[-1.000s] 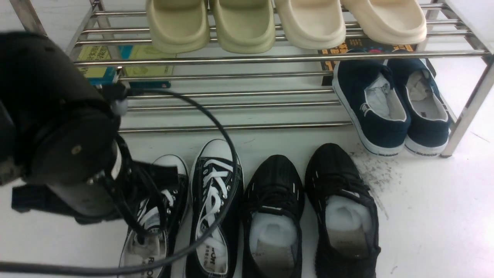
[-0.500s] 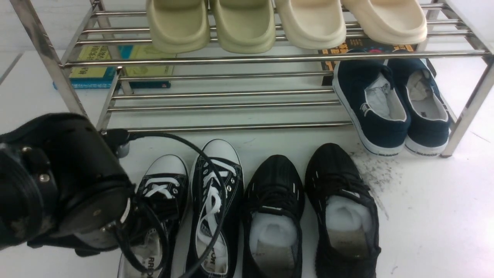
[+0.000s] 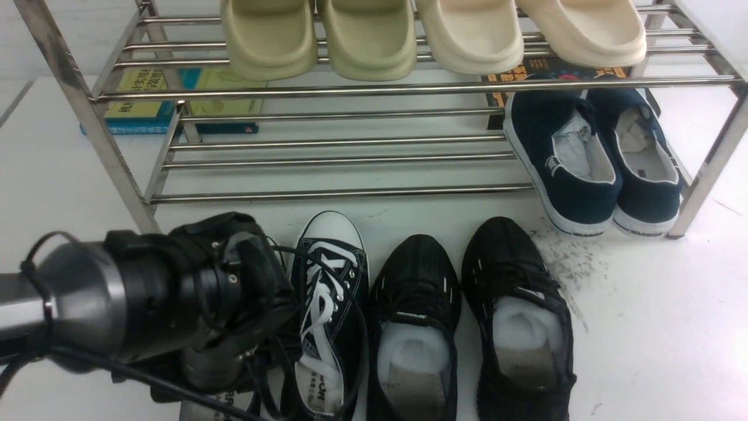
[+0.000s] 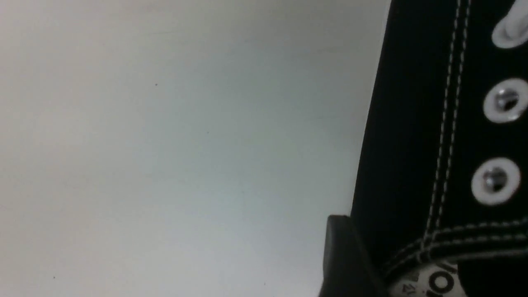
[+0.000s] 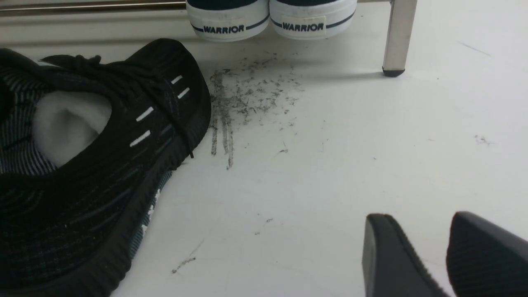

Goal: Take the shoes off the shelf with your hand on the white table.

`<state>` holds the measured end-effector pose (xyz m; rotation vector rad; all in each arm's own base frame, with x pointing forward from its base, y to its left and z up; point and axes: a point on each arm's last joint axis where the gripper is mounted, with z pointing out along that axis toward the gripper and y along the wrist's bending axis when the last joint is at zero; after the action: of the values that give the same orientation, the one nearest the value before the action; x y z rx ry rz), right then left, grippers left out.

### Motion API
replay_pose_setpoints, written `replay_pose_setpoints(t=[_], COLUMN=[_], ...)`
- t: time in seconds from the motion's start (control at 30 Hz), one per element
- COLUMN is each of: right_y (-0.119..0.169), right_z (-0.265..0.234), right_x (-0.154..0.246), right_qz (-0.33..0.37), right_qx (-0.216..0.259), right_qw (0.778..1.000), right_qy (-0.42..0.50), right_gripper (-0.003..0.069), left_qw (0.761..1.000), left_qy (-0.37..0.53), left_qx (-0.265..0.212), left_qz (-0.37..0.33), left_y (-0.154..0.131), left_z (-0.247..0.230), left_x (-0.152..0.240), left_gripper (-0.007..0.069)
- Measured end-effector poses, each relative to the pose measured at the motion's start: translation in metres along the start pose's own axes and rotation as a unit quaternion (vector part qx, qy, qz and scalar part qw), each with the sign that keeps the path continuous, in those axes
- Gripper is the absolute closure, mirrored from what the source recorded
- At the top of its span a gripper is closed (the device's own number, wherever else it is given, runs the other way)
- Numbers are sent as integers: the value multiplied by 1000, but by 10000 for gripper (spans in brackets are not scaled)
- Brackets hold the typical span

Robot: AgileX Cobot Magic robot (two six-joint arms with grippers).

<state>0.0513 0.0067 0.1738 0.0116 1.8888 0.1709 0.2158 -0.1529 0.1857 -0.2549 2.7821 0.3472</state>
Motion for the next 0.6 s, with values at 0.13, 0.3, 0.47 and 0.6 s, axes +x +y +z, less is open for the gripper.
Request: replay_pose_setpoints(t=[0.13, 0.3, 0.47, 0.6], right_y=[0, 0, 0, 0], right_z=[0, 0, 0, 0], right_x=[0, 0, 0, 0], right_qz=[0, 0, 0, 0], right_qx=[0, 0, 0, 0], right_qw=[1000, 1000, 1000, 1000], right_qy=[0, 0, 0, 0], right_gripper=[421, 421, 421, 421], left_qw=[1000, 999, 997, 995], left_qy=[-5, -12, -24, -34], left_qx=[-7, -17, -5, 1], left_qz=[-10, -41, -70, -89], left_y=[-2, 3, 8, 13], left_z=[5, 1, -10, -16], left_x=[-1, -2, -4, -6], left_gripper=[394, 609, 615, 615])
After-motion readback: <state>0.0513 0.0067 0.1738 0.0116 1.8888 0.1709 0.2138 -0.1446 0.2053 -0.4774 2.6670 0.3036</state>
